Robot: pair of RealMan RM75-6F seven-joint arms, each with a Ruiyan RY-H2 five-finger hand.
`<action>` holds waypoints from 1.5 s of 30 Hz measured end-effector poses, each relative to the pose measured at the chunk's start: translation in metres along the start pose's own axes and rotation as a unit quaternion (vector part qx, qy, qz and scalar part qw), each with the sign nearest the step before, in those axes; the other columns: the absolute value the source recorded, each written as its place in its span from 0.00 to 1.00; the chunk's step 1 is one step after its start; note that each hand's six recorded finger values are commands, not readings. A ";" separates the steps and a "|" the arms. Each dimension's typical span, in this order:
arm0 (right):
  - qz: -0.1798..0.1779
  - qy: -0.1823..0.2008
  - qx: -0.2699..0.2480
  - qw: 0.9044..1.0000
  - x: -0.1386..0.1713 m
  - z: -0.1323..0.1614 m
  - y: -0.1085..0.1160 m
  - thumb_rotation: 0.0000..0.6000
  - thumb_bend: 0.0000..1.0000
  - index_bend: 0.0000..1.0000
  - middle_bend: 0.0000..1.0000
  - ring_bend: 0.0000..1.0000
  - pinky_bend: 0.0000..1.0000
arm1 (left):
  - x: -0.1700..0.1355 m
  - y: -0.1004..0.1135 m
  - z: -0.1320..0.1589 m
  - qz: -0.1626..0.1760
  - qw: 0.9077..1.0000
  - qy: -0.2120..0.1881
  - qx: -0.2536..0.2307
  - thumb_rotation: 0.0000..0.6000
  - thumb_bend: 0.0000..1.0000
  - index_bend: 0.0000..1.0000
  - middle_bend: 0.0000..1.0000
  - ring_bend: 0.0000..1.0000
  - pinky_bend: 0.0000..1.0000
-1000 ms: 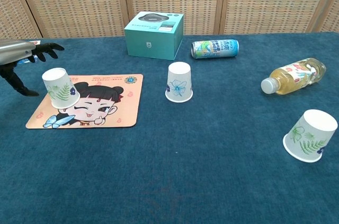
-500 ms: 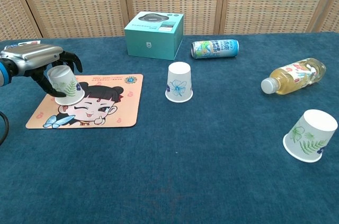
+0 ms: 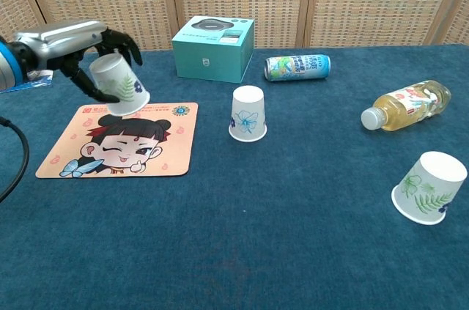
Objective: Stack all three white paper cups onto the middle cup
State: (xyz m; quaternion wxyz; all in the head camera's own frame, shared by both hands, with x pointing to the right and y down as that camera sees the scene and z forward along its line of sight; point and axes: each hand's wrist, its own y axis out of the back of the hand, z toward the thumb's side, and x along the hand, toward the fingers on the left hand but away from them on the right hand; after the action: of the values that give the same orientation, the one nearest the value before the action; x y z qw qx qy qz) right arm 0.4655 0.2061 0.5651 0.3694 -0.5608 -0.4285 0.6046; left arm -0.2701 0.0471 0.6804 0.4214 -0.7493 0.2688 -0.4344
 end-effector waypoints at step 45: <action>0.007 -0.049 0.000 0.999 -0.008 -0.031 0.000 1.00 0.00 0.04 0.00 0.00 0.00 | 0.116 0.003 0.159 -0.040 0.996 -0.072 0.031 1.00 0.23 0.26 0.16 0.15 0.29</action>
State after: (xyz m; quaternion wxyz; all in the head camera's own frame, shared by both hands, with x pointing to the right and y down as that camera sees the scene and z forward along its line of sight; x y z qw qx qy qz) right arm 0.4966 0.2023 0.5682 0.3440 -0.5330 -0.4422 0.6341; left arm -0.0756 0.0197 0.6846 0.4451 -0.7752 0.1941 -0.4042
